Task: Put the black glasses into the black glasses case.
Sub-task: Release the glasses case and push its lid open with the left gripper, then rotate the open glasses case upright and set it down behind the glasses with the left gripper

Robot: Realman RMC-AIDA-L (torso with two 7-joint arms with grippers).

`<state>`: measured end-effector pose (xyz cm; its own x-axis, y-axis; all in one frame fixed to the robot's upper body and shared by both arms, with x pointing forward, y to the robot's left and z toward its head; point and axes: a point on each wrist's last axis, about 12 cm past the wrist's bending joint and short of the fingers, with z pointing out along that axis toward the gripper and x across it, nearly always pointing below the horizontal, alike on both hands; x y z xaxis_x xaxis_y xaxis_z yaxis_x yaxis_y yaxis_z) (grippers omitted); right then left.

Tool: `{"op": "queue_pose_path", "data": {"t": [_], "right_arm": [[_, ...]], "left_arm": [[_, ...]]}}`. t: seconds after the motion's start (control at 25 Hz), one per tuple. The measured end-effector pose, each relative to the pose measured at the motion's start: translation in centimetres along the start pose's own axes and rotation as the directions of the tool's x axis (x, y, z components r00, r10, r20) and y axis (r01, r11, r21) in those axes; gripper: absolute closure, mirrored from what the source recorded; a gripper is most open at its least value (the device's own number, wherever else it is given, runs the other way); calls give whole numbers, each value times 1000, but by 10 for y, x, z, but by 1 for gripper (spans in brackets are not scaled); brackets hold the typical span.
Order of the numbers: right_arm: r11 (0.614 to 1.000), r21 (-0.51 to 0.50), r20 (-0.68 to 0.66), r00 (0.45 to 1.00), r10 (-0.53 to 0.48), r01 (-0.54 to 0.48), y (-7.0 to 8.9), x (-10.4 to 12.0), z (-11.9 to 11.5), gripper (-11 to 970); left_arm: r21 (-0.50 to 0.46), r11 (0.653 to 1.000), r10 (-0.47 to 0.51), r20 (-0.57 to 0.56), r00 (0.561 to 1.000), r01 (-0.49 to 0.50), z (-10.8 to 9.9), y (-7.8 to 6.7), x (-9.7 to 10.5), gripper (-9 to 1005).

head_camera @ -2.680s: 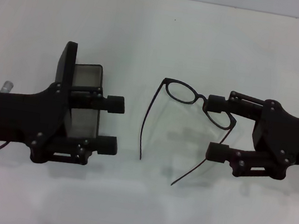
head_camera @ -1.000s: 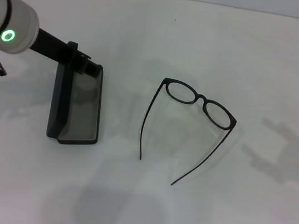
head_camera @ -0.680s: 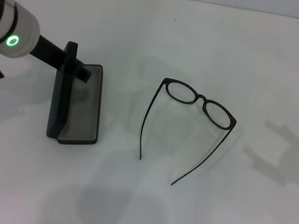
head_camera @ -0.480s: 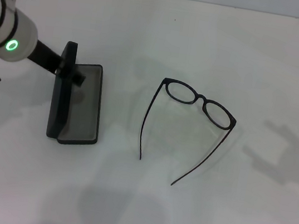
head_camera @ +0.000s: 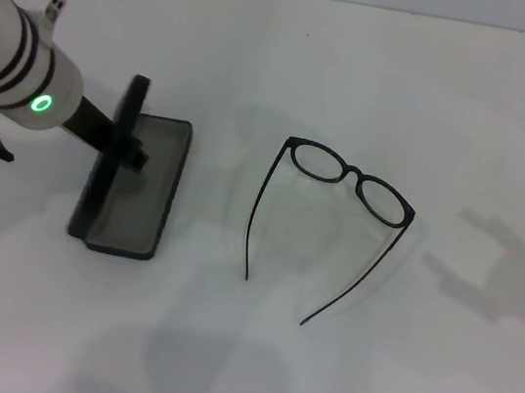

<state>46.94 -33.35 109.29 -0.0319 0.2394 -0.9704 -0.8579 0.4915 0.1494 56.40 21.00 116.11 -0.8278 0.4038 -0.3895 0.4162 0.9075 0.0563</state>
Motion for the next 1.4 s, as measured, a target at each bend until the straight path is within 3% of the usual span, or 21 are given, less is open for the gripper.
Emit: {"op": "queue_pose_path", "data": {"t": [0.32, 0.52, 0.76, 1.04, 1.16, 1.28, 1.4], "right_arm": [[1000, 5, 1, 1000, 4, -4, 1, 1, -1, 104], [1000, 6, 4, 1000, 5, -5, 2, 1, -2, 105], [1000, 9, 7, 1000, 6, -6, 2, 1, -3, 106], [1000, 7, 12, 1000, 6, -6, 3, 1, -3, 108], [1000, 7, 14, 1000, 8, -8, 4, 1, -4, 108], [1000, 10, 16, 1000, 18, -18, 4, 3, -4, 109], [1000, 16, 16, 1000, 26, -27, 6, 5, -6, 109]], "left_arm": [[-4, 1000, 31, 4, 1000, -31, -1, -3, -3, 551], [-5, 999, 54, 11, 999, -53, -2, -4, -3, 709], [-15, 996, 89, 64, 994, -88, -9, -5, -8, 801], [-41, 980, 199, 137, 970, -196, -19, -9, -20, 799], [-72, 957, 290, 190, 938, -282, -23, -11, -31, 798], [-122, 908, 418, 246, 875, -400, -25, -18, -41, 797], [-198, 820, 573, 308, 760, -537, -22, -34, -52, 796]]}}
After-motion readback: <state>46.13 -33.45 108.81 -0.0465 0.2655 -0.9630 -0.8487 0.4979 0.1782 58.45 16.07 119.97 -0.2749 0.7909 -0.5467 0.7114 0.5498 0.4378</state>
